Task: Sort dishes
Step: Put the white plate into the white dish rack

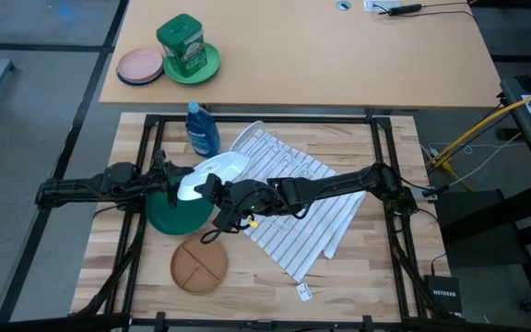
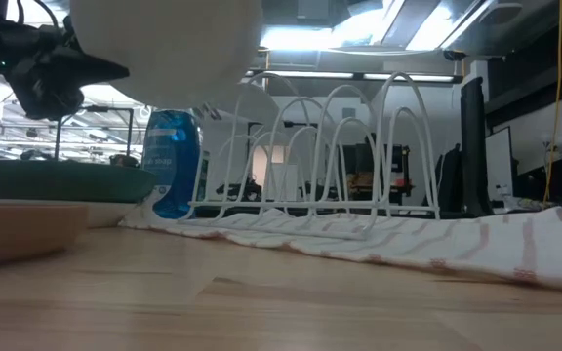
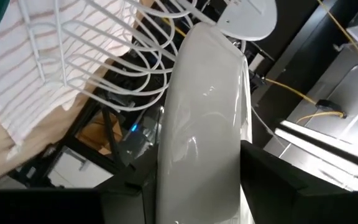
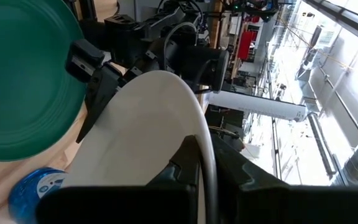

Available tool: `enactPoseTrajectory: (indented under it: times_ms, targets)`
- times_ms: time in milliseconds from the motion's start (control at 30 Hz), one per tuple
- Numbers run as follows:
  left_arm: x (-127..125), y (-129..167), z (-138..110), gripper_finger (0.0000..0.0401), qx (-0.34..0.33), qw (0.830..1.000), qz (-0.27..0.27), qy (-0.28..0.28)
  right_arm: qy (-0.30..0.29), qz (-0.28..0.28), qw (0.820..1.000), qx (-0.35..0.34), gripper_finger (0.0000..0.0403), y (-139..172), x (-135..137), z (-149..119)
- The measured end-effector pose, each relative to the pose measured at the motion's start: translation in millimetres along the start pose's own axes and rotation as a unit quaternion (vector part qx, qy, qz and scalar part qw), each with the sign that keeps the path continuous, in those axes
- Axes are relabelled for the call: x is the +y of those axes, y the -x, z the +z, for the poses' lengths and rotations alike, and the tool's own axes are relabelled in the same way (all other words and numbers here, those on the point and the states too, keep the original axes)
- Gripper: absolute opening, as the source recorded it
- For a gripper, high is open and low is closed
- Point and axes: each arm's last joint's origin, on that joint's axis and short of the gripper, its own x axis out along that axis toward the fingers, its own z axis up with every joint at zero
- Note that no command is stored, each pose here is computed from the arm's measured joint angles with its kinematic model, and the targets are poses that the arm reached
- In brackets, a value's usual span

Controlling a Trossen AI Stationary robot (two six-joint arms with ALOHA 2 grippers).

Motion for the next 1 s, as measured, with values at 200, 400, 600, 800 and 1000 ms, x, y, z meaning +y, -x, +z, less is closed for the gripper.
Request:
enactPoseTrajectory:
  times_ms: [200,400,600,800,1000]
  targets:
    - [-2,0,-2,0.0168,0.011,0.997,-0.012,0.079,-0.001,-0.003,1.000,0.005,0.0016,0,-1,0]
    - [-3,0,-2,0.0168,0.015,0.994,-0.016,0.103,-0.001,-0.004,1.000,0.005,0.0016,0,-1,0]
    - [-8,0,-6,0.0168,0.036,0.989,-0.038,0.138,-0.002,-0.007,1.000,0.011,0.0016,1,-3,-1]
    - [-17,2,-13,0.0168,0.082,0.978,-0.081,0.174,-0.008,-0.033,0.999,0.030,0.0016,2,-9,-2]
    - [-23,4,-17,0.0141,0.112,0.965,-0.100,0.216,-0.028,-0.070,0.996,0.057,0.0016,-1,-13,-4]
